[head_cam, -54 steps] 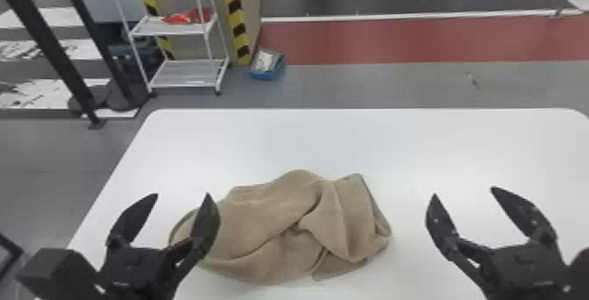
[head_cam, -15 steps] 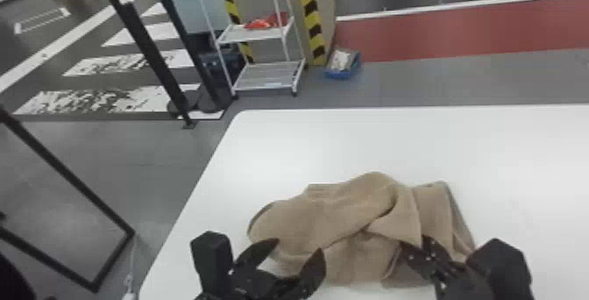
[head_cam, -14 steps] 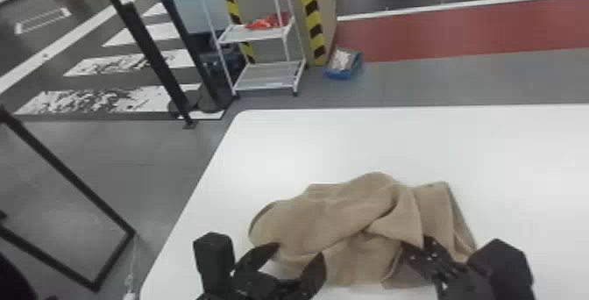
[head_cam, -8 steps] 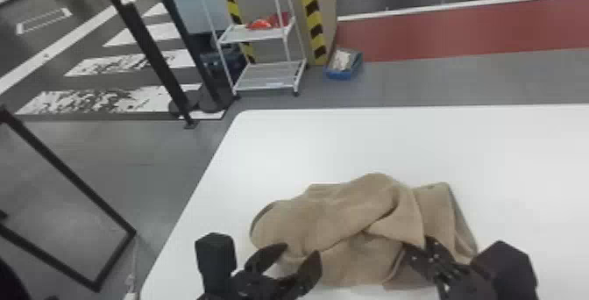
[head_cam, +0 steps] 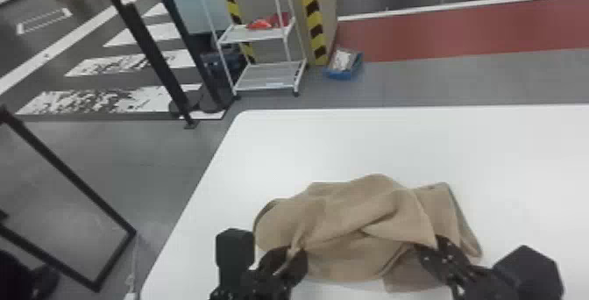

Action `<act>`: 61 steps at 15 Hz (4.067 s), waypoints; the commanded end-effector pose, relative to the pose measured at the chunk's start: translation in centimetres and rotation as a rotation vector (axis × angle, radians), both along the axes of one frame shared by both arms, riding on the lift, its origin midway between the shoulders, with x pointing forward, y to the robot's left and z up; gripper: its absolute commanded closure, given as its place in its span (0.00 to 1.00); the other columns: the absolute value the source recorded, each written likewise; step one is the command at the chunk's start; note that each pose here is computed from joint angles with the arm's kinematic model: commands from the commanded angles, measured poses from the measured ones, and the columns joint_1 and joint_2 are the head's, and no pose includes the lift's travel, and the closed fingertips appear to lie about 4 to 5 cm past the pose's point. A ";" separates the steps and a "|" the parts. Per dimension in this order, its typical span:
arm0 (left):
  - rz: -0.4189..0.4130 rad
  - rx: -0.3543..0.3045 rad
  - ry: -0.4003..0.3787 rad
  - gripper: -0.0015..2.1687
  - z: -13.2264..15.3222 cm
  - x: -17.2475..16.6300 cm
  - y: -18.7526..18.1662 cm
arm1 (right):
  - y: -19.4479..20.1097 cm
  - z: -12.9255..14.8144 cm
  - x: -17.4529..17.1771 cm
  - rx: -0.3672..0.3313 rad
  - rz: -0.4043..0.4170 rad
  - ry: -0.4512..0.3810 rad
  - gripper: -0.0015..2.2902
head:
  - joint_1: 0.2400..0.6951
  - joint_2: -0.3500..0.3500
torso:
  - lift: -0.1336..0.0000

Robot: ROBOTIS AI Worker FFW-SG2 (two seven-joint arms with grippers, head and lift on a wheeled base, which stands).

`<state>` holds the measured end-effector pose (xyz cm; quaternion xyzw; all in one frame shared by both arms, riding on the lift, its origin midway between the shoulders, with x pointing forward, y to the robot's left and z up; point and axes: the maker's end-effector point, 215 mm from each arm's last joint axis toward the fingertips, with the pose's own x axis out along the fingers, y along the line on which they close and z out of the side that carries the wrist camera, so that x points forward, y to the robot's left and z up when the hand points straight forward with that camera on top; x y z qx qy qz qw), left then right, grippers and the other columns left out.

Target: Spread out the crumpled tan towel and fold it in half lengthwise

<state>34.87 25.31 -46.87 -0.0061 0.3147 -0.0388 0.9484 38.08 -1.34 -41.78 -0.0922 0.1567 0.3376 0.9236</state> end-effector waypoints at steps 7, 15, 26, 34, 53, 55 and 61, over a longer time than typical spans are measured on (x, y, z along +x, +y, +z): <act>0.016 -0.008 -0.094 0.58 7.0 2.5 3.1 | -12.5 1.9 5.9 0.004 -0.123 0.020 0.74 | 1.00 0.92 | 0.07; -0.193 -0.159 -0.104 0.58 11.4 4.8 -1.0 | -13.3 9.4 8.8 -0.097 0.078 -0.033 0.74 | 1.00 0.71 | 0.07; -0.313 -0.228 -0.156 0.58 21.8 2.1 -4.3 | -21.9 23.3 8.5 0.220 -0.087 -0.105 0.73 | 1.00 0.53 | 0.07; -0.326 -0.258 -0.119 0.58 21.3 2.0 -5.6 | -21.6 24.3 14.9 0.231 -0.116 -0.021 0.73 | 0.98 0.37 | 0.07; -0.230 -0.154 -0.013 0.58 11.0 7.8 -3.5 | -13.9 7.0 7.7 -0.017 0.151 0.311 0.07 | 1.00 0.63 | 0.07; -0.233 -0.156 -0.012 0.58 11.0 7.7 -3.6 | -13.6 6.0 6.3 -0.106 0.195 0.345 0.08 | 1.00 0.63 | 0.07; -0.237 -0.157 -0.010 0.58 10.9 7.5 -3.7 | -12.7 2.5 5.4 -0.346 0.197 0.394 0.10 | 1.00 0.63 | 0.07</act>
